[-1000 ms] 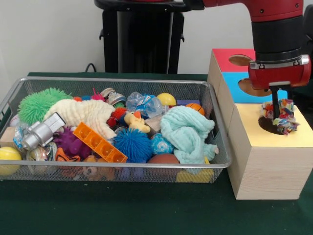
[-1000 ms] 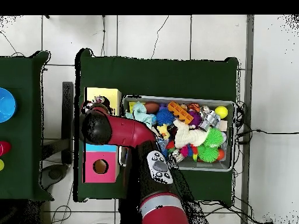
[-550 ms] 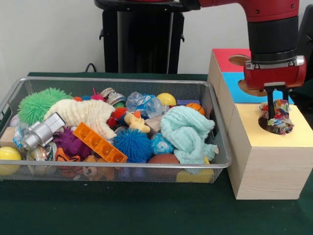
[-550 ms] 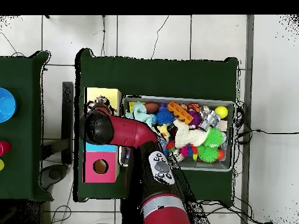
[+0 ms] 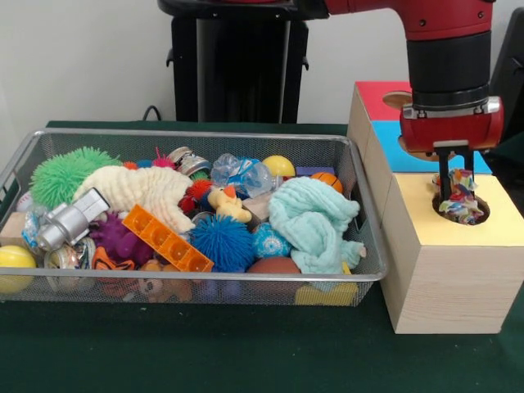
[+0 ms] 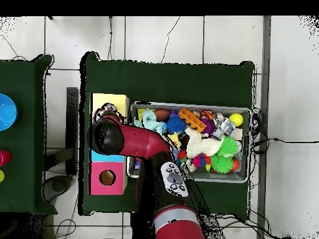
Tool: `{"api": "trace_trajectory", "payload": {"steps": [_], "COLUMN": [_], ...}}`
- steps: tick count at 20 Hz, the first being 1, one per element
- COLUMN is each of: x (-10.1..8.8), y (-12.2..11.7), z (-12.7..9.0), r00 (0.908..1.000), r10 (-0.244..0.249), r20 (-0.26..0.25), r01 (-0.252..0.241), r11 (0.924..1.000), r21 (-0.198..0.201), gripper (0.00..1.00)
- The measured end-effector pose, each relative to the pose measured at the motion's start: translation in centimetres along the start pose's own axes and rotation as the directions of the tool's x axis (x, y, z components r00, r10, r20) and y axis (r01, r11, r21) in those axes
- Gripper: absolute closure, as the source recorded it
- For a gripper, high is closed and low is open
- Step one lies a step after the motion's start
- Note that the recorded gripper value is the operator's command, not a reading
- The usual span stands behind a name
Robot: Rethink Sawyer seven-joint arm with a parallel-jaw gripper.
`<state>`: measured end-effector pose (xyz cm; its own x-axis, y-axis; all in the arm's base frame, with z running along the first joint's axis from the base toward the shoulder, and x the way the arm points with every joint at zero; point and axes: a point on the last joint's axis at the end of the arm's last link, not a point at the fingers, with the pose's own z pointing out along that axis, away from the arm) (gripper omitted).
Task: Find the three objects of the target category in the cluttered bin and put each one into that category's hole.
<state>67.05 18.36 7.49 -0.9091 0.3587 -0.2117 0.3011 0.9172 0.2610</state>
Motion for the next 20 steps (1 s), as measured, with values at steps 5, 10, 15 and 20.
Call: {"api": "trace_trajectory", "payload": {"steps": [5, 10, 15, 20], "x": [0.0, 0.0, 0.3, 0.2], "y": [-0.7, -1.1, -1.4, -1.5], "z": [0.7, 1.6, 3.0, 4.7], "r00": [0.9999, 0.9994, 0.9975, 0.9920], "r10": [0.010, 0.015, 0.007, -0.002], "r20": [0.009, 0.031, 0.070, 0.126], "r01": [-0.010, -0.015, -0.007, 0.004], "r11": [0.9999, 0.9999, 1.0000, 0.9999], "r21": [0.003, 0.005, -0.002, -0.016], "gripper": [1.00, 1.00, 1.00, 1.00]}}
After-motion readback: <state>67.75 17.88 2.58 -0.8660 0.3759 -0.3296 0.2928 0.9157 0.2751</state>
